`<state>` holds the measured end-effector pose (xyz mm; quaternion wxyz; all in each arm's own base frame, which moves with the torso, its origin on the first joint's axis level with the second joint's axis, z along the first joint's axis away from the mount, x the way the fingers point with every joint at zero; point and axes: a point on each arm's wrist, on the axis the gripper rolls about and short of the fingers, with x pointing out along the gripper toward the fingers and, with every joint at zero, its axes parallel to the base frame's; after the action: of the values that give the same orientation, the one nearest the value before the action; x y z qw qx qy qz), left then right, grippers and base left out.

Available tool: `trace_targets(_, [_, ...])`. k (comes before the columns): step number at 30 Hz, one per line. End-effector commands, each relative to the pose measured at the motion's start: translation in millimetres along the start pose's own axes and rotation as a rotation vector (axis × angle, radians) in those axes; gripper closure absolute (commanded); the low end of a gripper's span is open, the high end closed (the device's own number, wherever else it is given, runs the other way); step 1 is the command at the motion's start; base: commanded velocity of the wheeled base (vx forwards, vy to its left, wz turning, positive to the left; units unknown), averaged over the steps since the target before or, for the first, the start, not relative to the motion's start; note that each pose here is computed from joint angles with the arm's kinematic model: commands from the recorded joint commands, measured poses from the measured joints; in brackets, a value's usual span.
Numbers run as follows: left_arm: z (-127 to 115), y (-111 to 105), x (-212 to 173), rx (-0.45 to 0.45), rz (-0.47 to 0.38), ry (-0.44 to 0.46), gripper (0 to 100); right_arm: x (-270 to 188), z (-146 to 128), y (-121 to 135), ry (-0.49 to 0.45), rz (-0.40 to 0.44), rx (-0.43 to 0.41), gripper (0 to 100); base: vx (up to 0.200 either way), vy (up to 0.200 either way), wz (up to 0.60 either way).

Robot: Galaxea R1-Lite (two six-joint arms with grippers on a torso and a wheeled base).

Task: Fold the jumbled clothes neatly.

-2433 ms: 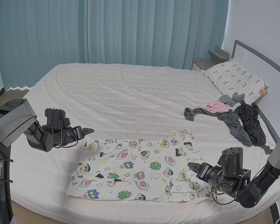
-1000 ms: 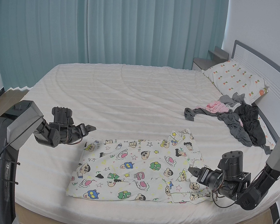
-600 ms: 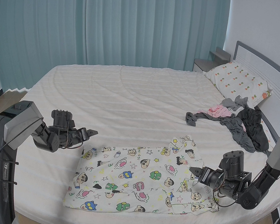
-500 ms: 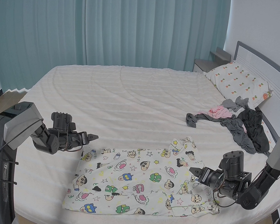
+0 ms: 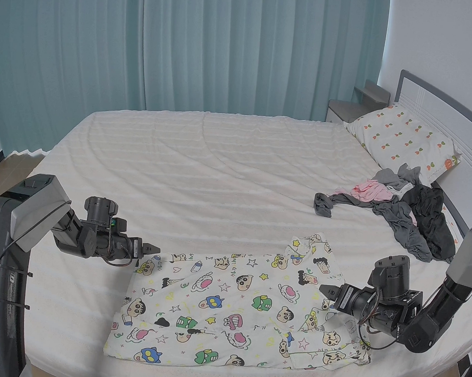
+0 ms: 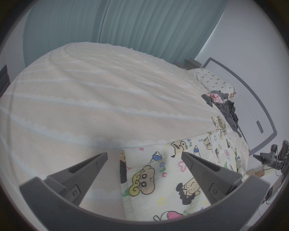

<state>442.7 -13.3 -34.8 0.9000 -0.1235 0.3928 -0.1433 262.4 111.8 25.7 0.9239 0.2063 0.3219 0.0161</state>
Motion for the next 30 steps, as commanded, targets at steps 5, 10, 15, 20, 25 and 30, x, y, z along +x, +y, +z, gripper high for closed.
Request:
trace_targets(5, [-10.2,-3.6,16.2,0.023,-0.009,0.059,0,3.8,-0.9,-0.5,0.005,-0.003,-0.003,0,0.000,0.000,0.00])
trace_targets(10, [-11.7,-12.1,18.5,0.030,-0.018,0.082,0,4.1,0.1,-1.9,0.005,-0.005,-0.003,0,0.000,0.000,0.00])
trace_targets(15, [-8.9,-14.1,20.5,0.033,-0.022,0.077,100,6.5,7.1,-6.3,-0.015,-0.017,-0.012,0,0.000,0.000,0.00])
trace_targets(20, [-9.0,-12.5,20.5,0.029,-0.017,0.072,100,17.2,27.7,-13.7,-0.025,0.018,-0.032,0,0.000,0.000,0.00])
trace_targets(25, [-8.0,-8.6,17.4,0.017,-0.009,0.067,100,37.0,45.3,-23.2,0.021,0.026,-0.058,0,0.000,0.000,0.00])
trace_targets(30, [-0.4,-7.0,10.7,-0.028,0.021,0.030,100,66.6,68.0,-28.7,0.073,0.053,-0.068,0,0.000,0.000,0.00])
